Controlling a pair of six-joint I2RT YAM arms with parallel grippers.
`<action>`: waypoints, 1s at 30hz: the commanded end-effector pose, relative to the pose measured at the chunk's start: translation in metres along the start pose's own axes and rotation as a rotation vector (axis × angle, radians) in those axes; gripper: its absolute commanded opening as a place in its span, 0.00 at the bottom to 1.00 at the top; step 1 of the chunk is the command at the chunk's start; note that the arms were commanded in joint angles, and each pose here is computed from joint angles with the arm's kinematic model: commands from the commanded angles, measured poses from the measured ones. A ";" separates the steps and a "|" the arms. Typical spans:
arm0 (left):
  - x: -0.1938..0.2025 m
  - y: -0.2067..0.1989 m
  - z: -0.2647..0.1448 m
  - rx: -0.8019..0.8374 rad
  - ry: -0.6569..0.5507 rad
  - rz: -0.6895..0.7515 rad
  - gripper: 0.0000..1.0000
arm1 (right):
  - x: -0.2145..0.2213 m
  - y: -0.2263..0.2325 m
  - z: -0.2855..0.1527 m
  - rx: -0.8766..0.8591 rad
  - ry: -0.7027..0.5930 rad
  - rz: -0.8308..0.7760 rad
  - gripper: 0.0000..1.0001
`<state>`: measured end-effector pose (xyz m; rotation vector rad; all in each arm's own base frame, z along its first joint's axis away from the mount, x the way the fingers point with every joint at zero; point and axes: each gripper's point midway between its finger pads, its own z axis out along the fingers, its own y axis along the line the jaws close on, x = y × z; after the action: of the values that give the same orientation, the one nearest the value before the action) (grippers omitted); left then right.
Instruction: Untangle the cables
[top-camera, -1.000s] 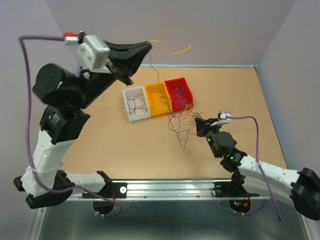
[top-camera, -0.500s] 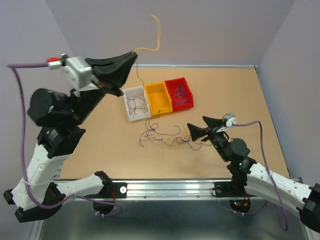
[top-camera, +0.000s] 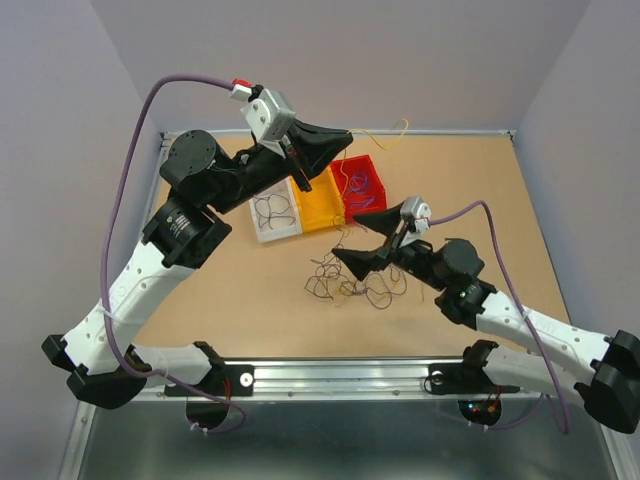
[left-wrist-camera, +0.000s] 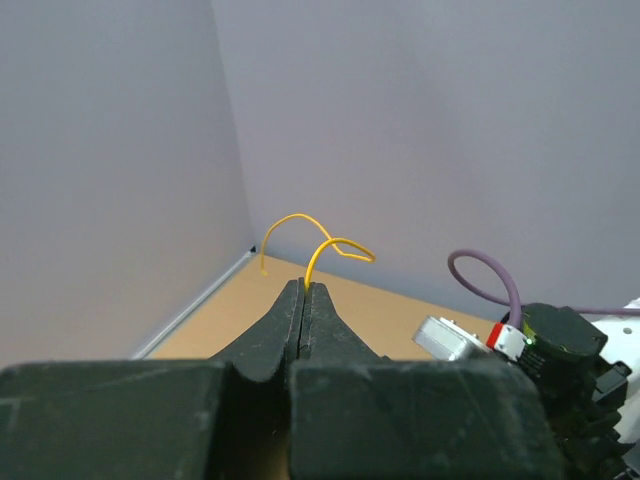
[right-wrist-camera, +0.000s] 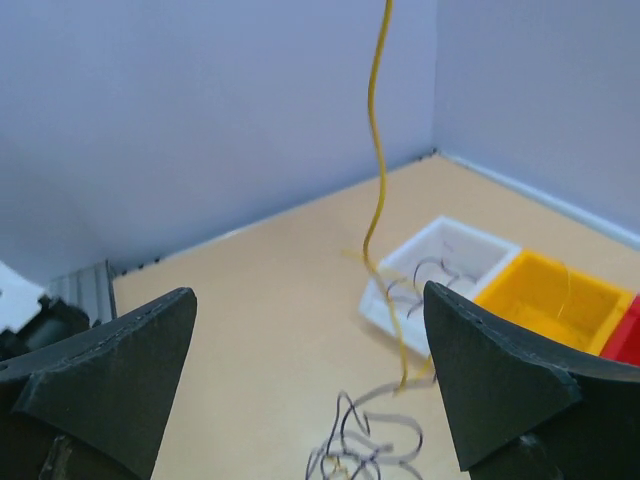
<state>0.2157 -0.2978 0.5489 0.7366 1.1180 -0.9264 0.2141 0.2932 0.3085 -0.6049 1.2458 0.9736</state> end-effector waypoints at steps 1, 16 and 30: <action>-0.039 -0.014 -0.007 0.052 -0.117 -0.013 0.00 | -0.071 -0.005 0.035 0.029 -0.144 -0.084 1.00; -0.067 0.004 -0.003 -0.040 -0.166 0.065 0.00 | -0.081 -0.011 0.099 0.015 -0.096 -0.016 0.01; -0.240 0.093 -0.111 -0.754 -0.550 0.278 0.00 | 0.209 -0.079 -0.053 0.582 0.366 0.449 0.01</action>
<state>0.2037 -0.1344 0.7630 0.1379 0.7416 -0.4958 0.2407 0.2772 0.0315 -0.2397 2.1440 0.7767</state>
